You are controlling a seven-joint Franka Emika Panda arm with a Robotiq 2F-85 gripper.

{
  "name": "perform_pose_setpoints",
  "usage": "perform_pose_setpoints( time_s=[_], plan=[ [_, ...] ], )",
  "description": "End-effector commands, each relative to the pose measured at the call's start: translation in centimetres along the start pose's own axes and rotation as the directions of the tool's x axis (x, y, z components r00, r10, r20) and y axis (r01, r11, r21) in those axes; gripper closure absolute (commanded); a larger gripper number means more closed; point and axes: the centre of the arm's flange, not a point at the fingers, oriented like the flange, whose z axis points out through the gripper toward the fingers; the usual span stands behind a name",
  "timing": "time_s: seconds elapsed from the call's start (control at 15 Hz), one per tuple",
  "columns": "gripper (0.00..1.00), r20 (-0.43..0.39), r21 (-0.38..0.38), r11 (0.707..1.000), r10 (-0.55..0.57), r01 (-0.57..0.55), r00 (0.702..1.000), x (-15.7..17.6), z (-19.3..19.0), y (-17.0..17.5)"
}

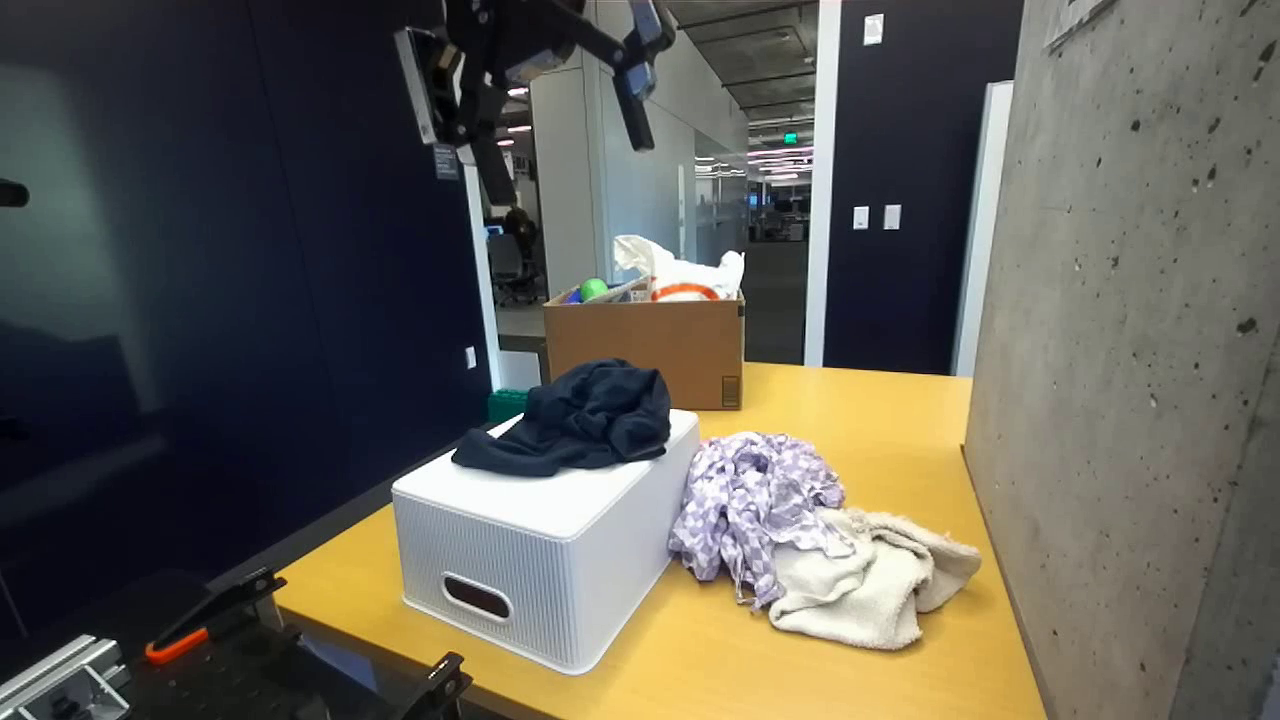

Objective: Spread the blue shirt on the box evenly over the box

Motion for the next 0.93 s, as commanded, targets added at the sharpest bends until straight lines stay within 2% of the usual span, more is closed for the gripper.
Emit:
perform_pose_setpoints(
  time_s=[0.0, 0.27, 0.4, 0.67, 0.87],
  plan=[
    [0.00, -0.040, 0.002, 0.997, -0.072, 0.073, 0.997, 5.4, 1.8, -3.4],
    [0.00, -0.084, 0.038, 0.985, -0.165, 0.169, 0.983, 11.7, 5.3, -8.9],
    [0.00, -0.108, 0.057, 0.975, -0.207, 0.214, 0.972, 13.8, 7.1, -11.8],
    [0.00, -0.157, 0.103, 0.948, -0.285, 0.303, 0.946, 17.0, 10.7, -16.9],
    [0.00, -0.160, 0.138, 0.921, -0.343, 0.365, 0.926, 18.7, 13.7, -20.2]
  ],
)
